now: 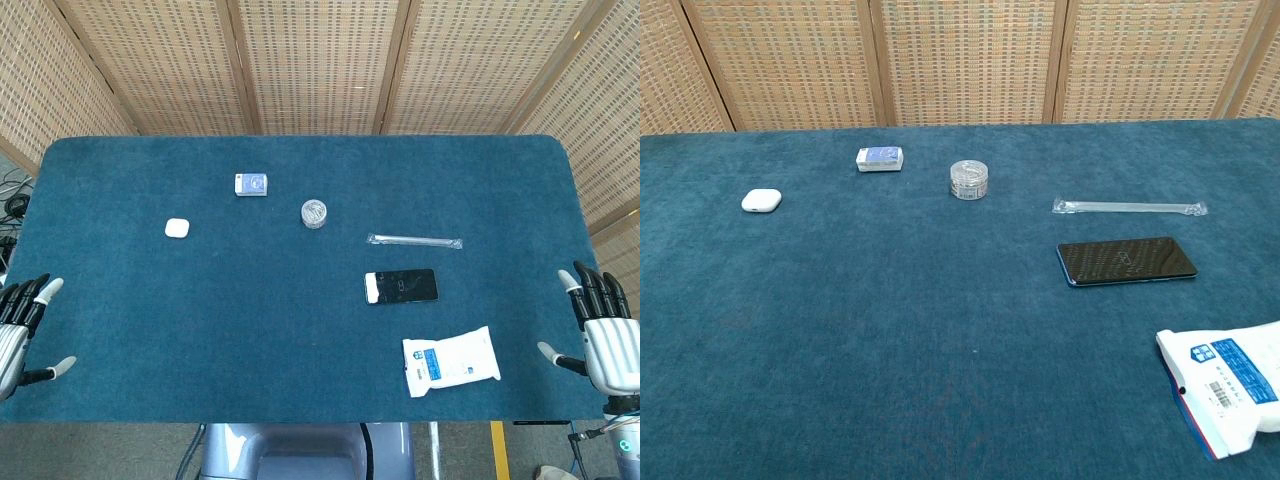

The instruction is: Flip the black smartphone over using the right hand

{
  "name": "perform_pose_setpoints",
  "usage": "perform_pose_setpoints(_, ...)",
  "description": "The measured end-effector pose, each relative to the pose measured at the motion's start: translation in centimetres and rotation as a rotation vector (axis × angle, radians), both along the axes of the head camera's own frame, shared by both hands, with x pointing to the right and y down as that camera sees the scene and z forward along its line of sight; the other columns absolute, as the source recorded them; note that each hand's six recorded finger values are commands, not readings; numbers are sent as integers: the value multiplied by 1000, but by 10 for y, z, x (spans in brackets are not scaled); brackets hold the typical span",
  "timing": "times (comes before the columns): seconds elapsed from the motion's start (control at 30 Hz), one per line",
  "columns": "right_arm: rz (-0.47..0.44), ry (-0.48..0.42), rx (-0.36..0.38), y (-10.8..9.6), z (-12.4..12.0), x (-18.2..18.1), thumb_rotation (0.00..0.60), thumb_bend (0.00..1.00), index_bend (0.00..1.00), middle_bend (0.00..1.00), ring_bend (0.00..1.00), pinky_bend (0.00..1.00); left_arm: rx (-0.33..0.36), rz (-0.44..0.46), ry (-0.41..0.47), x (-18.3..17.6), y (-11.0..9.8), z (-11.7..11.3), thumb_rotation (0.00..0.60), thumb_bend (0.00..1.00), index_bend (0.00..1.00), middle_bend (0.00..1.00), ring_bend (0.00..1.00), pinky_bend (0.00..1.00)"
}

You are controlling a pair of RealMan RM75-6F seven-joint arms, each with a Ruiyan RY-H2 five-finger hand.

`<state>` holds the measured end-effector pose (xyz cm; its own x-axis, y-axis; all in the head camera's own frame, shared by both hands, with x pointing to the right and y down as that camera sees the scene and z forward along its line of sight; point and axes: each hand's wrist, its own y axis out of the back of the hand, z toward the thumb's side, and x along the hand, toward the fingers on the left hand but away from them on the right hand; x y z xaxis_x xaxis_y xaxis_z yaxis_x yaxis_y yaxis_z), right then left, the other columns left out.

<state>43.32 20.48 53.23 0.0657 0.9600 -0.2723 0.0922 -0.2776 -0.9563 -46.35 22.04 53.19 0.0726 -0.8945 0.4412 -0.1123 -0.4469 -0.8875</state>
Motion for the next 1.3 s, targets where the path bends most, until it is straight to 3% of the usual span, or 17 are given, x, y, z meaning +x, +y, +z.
perform_pose_setpoints(0.33, -24, -11, -63, 2, 14, -8, 600, 0, 0, 0, 0, 0, 42, -3, 0, -2, -3, -3, 600, 0, 0, 0, 0, 0)
perform_pose_setpoints(0.5, -82, -35, -116, -14, 30, -30, 600, 0, 9, 0, 0, 0, 46, 2, -4, -1, -4, 0, 600, 0, 0, 0, 0, 0)
perform_pose_setpoints(0.63, -150, -48, -166, -35, 44, -59, 600, 0, 126, 0, 0, 0, 42, 8, -17, 0, -6, 4, 600, 0, 0, 0, 0, 0)
perform_pose_setpoints(0.77, -219, -60, -230, -60, 64, -96, 600, 10, 200, 0, 0, 0, 34, 14, -34, 1, -8, 10, 600, 0, 0, 0, 0, 0)
perform_pose_setpoints(0.97, -284, -80, -303, -86, 102, -157, 600, 35, 220, 0, 0, 0, 23, 20, -73, 2, -11, 21, 600, 0, 0, 0, 0, 0)
perform_pose_setpoints(1.3, -271, 3, -406, -98, 166, -207, 600, 49, 227, 0, 0, 0, 7, 1, -84, 1, -16, 31, 600, 0, 0, 0, 0, 0)
